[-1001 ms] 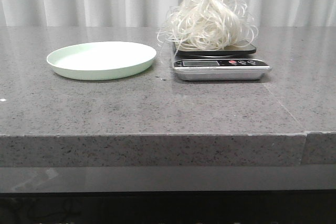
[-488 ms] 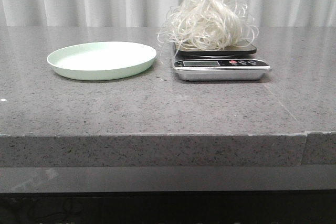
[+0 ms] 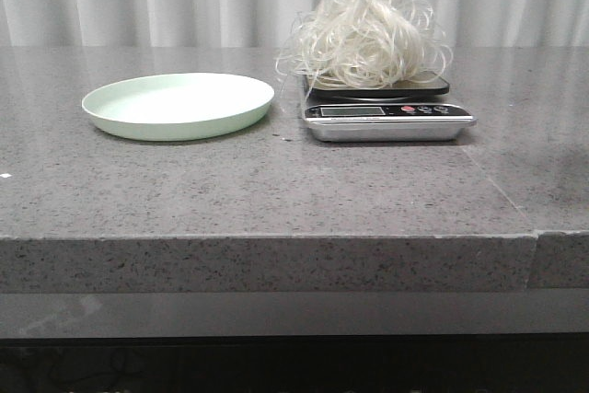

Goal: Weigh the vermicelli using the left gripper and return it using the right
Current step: 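Release the vermicelli onto the scale and withdraw the left gripper, then lower the right gripper onto the vermicelli on the scale and close it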

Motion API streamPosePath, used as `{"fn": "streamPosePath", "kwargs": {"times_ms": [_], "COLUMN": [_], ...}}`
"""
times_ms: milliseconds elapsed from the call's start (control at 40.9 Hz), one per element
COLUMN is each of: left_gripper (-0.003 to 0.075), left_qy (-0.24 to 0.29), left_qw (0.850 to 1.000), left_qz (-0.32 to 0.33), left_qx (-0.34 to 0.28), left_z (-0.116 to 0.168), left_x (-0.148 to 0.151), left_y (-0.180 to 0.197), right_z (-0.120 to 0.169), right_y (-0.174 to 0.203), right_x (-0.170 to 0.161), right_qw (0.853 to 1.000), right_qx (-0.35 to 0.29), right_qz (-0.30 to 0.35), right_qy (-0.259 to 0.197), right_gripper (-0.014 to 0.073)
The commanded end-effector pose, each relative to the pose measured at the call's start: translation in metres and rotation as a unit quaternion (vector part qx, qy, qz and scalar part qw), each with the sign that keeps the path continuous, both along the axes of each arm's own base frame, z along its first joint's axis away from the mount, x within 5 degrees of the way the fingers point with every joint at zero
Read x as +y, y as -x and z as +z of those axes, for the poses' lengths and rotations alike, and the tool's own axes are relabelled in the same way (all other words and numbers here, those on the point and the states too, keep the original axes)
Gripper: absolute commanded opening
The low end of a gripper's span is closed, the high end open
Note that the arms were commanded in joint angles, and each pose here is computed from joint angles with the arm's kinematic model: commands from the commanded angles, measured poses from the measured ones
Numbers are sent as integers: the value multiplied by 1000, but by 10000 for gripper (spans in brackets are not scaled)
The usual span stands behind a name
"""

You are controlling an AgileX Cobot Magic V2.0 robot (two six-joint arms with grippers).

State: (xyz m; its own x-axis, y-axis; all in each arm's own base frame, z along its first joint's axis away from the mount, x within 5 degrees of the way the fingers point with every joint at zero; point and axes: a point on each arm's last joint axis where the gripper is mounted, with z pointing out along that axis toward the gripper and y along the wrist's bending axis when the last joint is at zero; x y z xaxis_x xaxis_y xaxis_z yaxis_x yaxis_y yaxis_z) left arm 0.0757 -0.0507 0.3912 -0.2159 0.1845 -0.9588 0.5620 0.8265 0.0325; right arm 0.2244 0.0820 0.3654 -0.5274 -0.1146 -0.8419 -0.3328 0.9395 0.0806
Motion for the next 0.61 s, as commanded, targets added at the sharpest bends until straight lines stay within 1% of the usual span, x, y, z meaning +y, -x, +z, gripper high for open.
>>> {"fn": "streamPosePath", "kwargs": {"times_ms": [0,220,293,440,586], "left_gripper": [439,439,439,439,439], "left_qy": [32,32,32,31,30], "left_qw": [999,999,999,999,999], "left_qz": [0,0,0,0,0], "left_qx": [-38,-37,-37,-36,-34], "left_z": [14,14,14,14,13], "left_x": [0,0,0,0,0], "left_y": [0,0,0,0,0], "right_z": [22,21,18,6,-6], "right_y": [-22,-80,-98,-131,-153], "right_x": [14,39,45,55,63], "right_qw": [999,999,998,997,997], "right_qx": [-46,-39,-41,-29,-12], "right_qz": [12,26,28,31,32], "right_qy": [-13,8,26,59,65], "right_gripper": [524,524,524,524,524]}}
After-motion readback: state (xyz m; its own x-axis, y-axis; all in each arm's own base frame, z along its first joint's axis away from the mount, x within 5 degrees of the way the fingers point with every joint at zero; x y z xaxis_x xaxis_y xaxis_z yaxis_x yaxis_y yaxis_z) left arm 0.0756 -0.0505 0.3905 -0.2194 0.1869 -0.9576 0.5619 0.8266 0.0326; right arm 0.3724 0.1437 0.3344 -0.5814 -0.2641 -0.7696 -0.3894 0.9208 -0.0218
